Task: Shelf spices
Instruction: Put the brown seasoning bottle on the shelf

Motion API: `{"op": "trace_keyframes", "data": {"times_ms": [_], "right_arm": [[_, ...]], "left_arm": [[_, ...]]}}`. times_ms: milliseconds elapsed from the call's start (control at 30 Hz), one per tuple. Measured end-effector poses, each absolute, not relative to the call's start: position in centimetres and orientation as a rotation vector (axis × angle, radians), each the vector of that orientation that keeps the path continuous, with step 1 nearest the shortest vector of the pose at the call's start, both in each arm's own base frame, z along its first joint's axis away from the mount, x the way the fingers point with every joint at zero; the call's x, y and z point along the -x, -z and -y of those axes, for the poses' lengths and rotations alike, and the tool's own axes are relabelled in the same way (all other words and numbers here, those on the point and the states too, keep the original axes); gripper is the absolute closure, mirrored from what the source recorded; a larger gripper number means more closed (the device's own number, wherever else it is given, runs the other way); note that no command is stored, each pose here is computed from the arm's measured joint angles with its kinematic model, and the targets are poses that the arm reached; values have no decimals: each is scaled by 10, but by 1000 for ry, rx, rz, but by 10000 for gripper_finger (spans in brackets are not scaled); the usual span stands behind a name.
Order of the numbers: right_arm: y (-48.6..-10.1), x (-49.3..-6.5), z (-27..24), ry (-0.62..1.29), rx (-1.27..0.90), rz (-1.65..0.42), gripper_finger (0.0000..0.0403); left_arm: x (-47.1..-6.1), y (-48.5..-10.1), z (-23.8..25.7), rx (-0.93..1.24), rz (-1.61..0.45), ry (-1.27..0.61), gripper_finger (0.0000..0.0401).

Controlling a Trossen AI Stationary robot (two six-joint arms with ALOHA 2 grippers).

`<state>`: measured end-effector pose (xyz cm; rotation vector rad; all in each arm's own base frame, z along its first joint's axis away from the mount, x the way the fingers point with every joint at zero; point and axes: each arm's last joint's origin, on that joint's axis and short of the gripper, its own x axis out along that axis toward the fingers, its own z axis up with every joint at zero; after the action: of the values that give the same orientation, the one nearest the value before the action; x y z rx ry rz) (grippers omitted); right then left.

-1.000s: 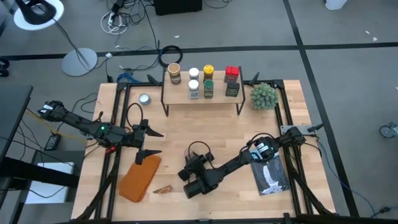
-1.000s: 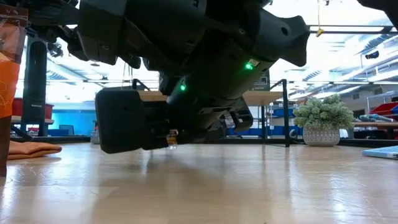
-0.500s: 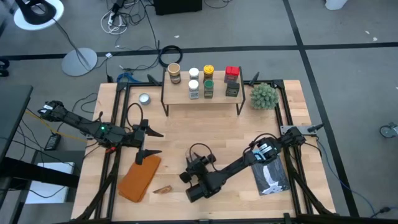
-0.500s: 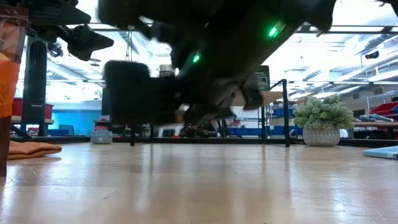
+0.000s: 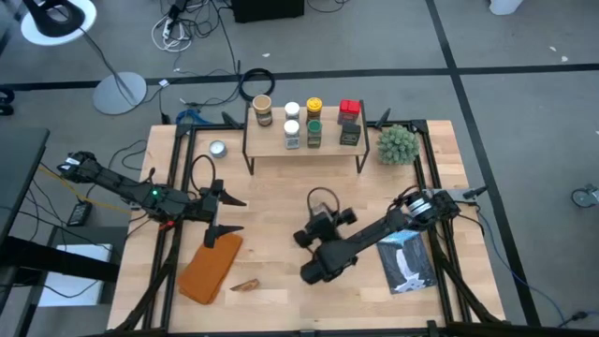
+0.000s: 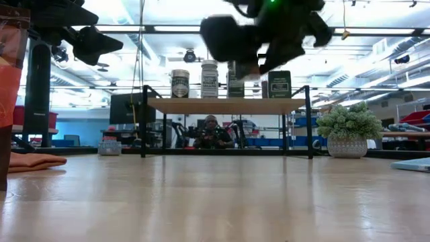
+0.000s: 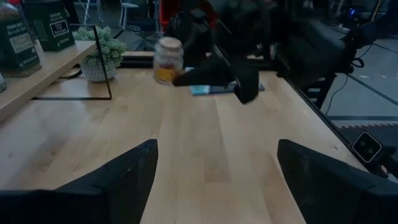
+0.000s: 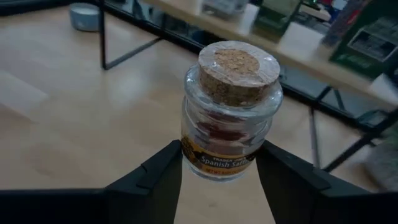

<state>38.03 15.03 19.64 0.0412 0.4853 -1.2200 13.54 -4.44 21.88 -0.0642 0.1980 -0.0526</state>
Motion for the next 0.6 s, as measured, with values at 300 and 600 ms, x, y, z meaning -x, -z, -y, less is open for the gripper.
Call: {"op": "trace_keyframes", "data": {"times_ms": [300, 600], "right_arm": [[-243, -343, -95, 1310, -98, -459, 207], [-243, -293, -51, 1426, -260, -330, 206]], "left_arm": [[-135, -219, 44, 66, -194, 53, 66], [-135, -219, 44, 66, -194, 53, 66]]}}
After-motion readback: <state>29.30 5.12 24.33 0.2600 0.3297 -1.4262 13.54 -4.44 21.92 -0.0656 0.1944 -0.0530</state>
